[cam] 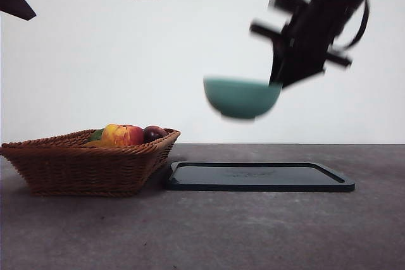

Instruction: Pick up the wifruite, put it on the bowl, pick up the plate, put it on desk

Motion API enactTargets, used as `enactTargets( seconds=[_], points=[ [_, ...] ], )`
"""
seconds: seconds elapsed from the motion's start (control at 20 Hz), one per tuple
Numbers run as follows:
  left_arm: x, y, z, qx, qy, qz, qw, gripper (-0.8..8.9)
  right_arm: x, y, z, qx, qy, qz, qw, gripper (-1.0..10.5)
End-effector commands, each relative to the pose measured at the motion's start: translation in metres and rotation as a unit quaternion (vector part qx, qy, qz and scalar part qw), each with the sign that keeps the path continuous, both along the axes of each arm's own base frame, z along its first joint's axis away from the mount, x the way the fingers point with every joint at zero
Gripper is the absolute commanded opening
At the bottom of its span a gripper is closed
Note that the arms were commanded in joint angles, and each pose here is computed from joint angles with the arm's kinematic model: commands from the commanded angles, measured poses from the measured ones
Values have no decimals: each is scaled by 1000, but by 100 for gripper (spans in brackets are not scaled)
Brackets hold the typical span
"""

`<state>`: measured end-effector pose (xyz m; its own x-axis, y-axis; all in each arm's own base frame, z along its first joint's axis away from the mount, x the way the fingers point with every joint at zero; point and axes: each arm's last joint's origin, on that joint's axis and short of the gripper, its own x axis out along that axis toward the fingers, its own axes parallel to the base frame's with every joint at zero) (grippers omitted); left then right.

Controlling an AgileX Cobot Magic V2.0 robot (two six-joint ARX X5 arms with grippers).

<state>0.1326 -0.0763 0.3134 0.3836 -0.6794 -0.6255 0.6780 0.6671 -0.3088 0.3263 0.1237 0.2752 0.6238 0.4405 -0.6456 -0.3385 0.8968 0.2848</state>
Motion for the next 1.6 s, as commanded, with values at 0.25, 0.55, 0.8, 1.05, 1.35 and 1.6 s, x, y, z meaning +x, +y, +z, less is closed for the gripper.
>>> enactTargets(
  seconds=[0.25, 0.55, 0.8, 1.05, 1.35, 1.6],
  points=[
    [1, -1, 3, -1, -8, -8, 1000, 371, -63, -20, 71, 9, -52, 14, 998, 8],
    [1, -1, 2, 2, -11, -12, 1000, 371, -127, -33, 92, -17, -24, 50, 998, 8],
    [1, -1, 2, 2, -11, -12, 1000, 371, -156, -27, 64, -35, -19, 72, 997, 8],
    [1, -1, 2, 2, -11, -11, 1000, 371, -159, -13, 15, -27, 10, 89, 996, 8],
    [1, -1, 2, 2, -11, -11, 1000, 371, -153, 9, -39, -40, 42, 95, 994, 8],
    [1, -1, 2, 2, -11, -11, 1000, 371, -140, 29, -63, -62, 55, 103, 991, 8]
  ],
)
